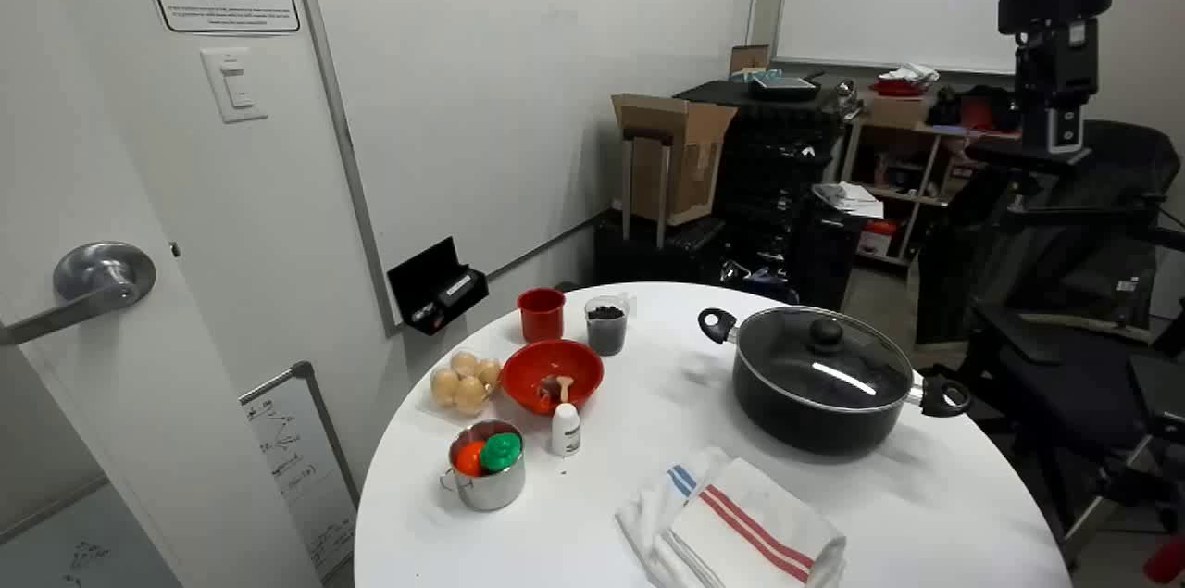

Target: Remove the lid from the pot and place it on the table

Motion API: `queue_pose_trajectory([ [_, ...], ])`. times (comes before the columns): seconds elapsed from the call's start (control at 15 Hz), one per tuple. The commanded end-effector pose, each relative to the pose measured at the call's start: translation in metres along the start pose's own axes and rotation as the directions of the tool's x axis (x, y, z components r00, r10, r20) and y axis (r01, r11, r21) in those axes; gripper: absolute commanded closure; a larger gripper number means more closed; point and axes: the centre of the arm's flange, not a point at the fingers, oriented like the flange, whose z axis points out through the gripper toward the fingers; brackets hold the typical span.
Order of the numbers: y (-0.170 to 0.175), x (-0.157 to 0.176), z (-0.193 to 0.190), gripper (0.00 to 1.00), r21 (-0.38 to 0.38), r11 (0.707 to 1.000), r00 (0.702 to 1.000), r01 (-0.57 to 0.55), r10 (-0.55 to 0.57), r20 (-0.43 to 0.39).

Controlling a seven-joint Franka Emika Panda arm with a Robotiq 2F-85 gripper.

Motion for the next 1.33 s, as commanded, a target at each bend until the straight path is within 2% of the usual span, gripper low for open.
queue_pose_trajectory([
  [0.0,0.000,0.000,0.000,0.00,0.000,1.000,1.000,0.000,0.000,0.000],
  [0.4,0.000,0.003,0.001,0.00,0.004,1.000,1.000,0.006,-0.006,0.008],
  [0.67,0.003,0.031,0.015,0.00,-0.002,1.000,0.999,-0.024,0.024,0.026],
  [1.0,0.017,0.073,0.046,0.00,-0.036,0.989,0.989,-0.145,0.146,0.000],
  [1.27,0.031,0.097,0.069,0.00,-0.048,0.967,0.968,-0.249,0.248,-0.027],
])
